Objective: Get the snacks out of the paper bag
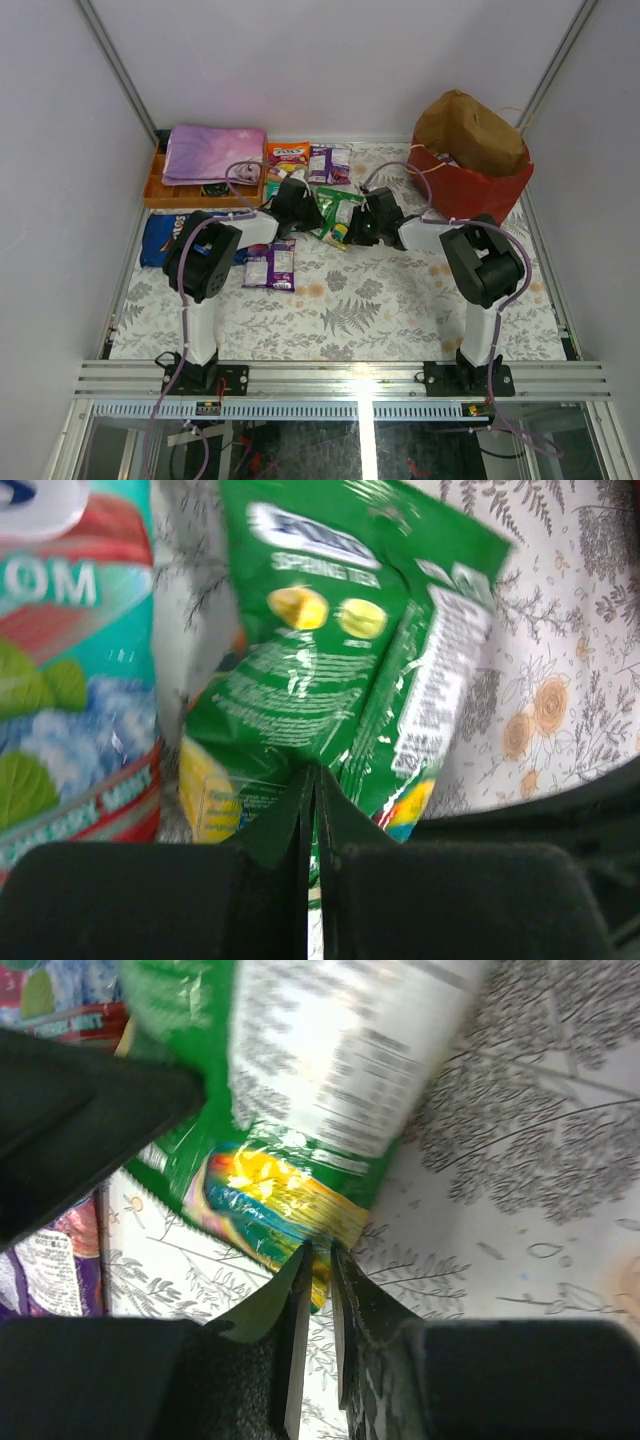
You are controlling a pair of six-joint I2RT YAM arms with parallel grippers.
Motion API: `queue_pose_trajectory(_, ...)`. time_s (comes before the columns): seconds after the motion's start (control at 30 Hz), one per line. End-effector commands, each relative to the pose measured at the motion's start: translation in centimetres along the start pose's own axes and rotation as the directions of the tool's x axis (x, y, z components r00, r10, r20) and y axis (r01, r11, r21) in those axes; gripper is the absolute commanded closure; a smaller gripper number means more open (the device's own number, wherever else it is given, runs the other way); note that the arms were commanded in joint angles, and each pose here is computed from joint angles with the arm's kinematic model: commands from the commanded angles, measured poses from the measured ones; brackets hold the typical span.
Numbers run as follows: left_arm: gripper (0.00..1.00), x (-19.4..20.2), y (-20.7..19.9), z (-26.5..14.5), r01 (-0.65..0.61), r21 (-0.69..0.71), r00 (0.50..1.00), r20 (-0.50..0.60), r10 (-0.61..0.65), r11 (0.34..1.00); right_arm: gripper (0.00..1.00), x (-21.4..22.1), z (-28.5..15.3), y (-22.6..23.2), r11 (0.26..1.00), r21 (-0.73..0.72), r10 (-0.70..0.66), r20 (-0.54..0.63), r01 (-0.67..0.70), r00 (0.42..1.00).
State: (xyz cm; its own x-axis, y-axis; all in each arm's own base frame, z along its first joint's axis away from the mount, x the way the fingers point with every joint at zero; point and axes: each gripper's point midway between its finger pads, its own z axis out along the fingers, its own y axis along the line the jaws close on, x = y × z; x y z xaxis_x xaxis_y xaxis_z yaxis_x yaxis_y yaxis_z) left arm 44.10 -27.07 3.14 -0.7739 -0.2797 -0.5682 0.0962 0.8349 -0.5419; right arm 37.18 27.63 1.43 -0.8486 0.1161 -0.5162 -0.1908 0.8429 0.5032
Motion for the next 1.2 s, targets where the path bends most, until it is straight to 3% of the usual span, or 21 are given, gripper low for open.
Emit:
queue_pose_trajectory(0.0, 1.0, 5.1, 4.1, -1.4, 0.044, -0.131, 0.995, -0.086, -0.055, 0.99, 0.79, -0.8, 0.0, -4.4, 0.989, 0.143, -0.037, -0.025, 0.04, 0.999)
queue_pose_trajectory(0.53, 0.97, 2.0, 2.6, -0.4, 0.012, -0.109, 0.999, -0.028, -0.015, 0.994, 0.79, -2.1, -1.1, -3.8, 0.992, 0.106, -0.066, -0.033, 0.07, 0.997)
queue_pose_trajectory(0.77, 0.99, 0.5, 2.3, -0.4, 0.022, -0.124, 1.0, 0.015, -0.02, 0.992, 0.73, -5.0, -5.7, 1.3, 0.98, -0.043, -0.194, 0.0, 0.194, 0.981)
queue_pose_trajectory(0.83, 1.0, -0.5, 1.4, -1.2, 0.026, -0.106, 0.999, 0.05, -0.021, 0.994, 0.67, -6.7, -9.0, 3.8, 0.967, -0.092, -0.232, 0.051, 0.235, 0.971)
queue_pose_trajectory(0.9, 0.98, -2.0, 0.2, -2.6, 0.024, -0.075, 0.995, 0.096, -0.017, 0.997, 0.57, -9.8, -14.1, 7.5, 0.939, -0.144, -0.283, 0.185, 0.311, 0.941)
queue_pose_trajectory(0.93, 0.9, -2.8, -0.6, -3.4, 0.021, -0.055, 0.992, 0.125, -0.014, 0.998, 0.49, -11.1, -16.5, 9.2, 0.923, -0.165, -0.301, 0.252, 0.348, 0.92)
queue_pose_trajectory(1.0, 0.73, -4.3, -2.1, -5.2, 0.004, -0.018, 0.985, 0.17, 0.0, 1.0, 0.23, -13.9, -21.4, 11.8, 0.895, -0.154, -0.332, 0.395, 0.418, 0.857)
queue_pose_trajectory(1.07, 0.58, -5.8, -3.5, -6.9, -0.016, 0.007, 0.978, 0.208, 0.014, 1.0, 0.07, -16.7, -25.6, 12.8, 0.884, -0.07, -0.364, 0.519, 0.463, 0.773)
queue_pose_trajectory(1.17, 0.41, -7.2, -5.0, -9.2, -0.039, 0.022, 0.971, 0.238, 0.032, 0.999, 0.0, -21.0, -30.2, 11.4, 0.914, 0.096, -0.368, 0.605, 0.395, 0.706)
